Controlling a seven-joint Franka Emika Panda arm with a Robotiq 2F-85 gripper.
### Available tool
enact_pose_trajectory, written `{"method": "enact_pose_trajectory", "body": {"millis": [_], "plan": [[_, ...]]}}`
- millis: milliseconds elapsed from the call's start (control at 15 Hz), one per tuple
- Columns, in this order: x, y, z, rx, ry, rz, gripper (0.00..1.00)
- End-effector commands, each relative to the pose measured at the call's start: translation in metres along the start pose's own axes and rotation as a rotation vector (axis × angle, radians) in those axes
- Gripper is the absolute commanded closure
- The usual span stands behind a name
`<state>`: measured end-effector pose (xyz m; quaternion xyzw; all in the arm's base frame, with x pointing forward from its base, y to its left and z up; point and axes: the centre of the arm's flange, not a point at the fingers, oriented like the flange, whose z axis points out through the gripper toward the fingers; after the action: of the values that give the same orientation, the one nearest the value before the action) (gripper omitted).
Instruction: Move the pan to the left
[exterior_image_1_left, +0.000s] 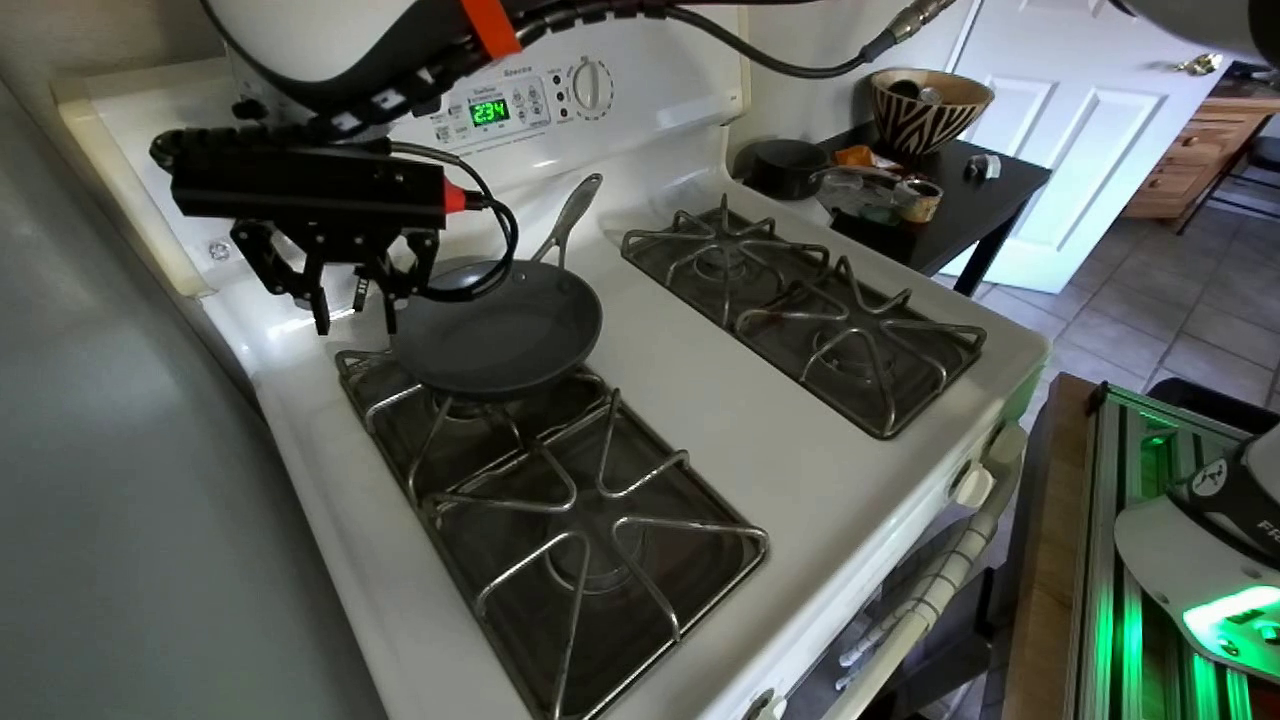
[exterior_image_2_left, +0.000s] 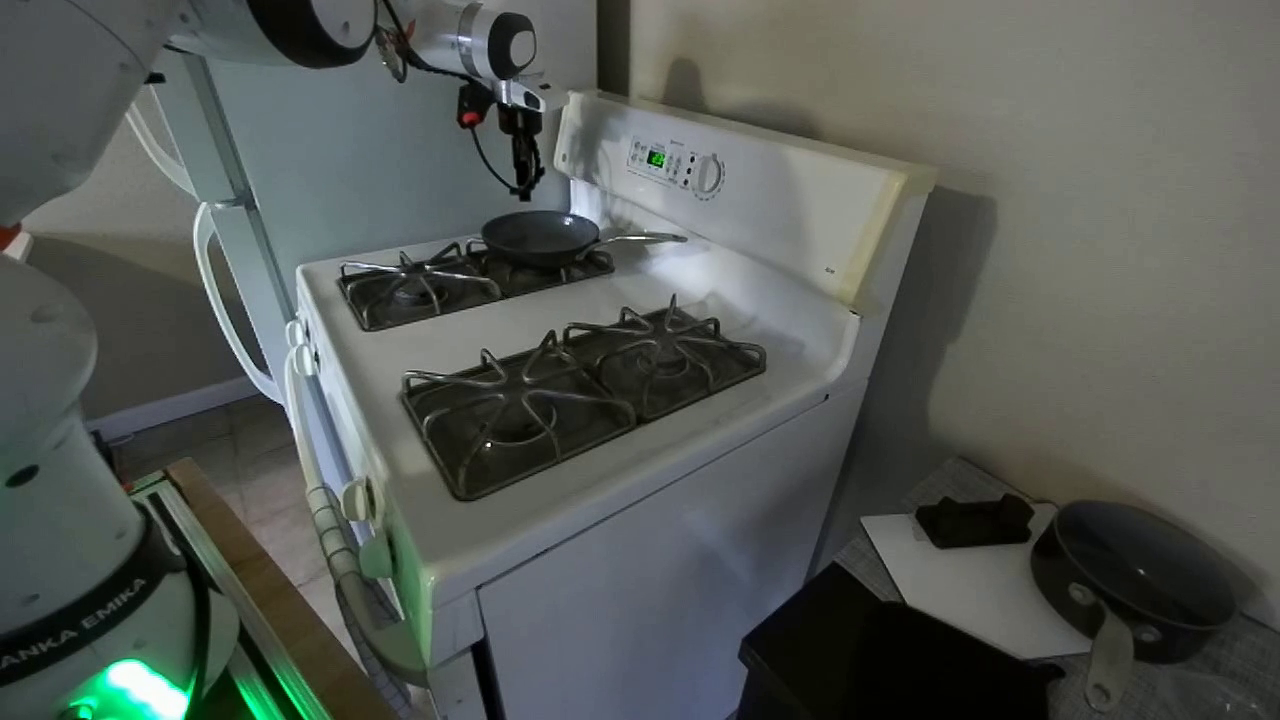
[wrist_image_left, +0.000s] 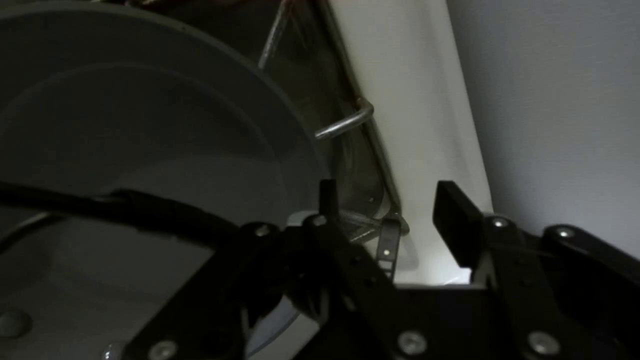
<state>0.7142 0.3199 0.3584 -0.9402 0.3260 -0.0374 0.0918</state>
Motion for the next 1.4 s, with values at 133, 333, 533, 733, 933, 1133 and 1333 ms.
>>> {"method": "enact_pose_trajectory", "body": {"millis": [133, 333, 533, 733, 933, 1133, 1333], "plan": [[-0.009, 0.042, -0.029, -0.029, 0.054, -0.094, 0.0], [0.003, 0.063, -0.047, -0.032, 0.117, -0.194, 0.0], [0.021, 0.087, -0.069, -0.056, 0.211, -0.313, 0.0], [0.031, 0.107, -0.088, -0.046, 0.277, -0.39, 0.0], [0.027, 0.129, -0.106, -0.037, 0.289, -0.47, 0.0], [0.021, 0.152, -0.125, -0.098, 0.267, -0.541, 0.0], [0.014, 0.172, -0.137, -0.112, 0.278, -0.587, 0.0]]}}
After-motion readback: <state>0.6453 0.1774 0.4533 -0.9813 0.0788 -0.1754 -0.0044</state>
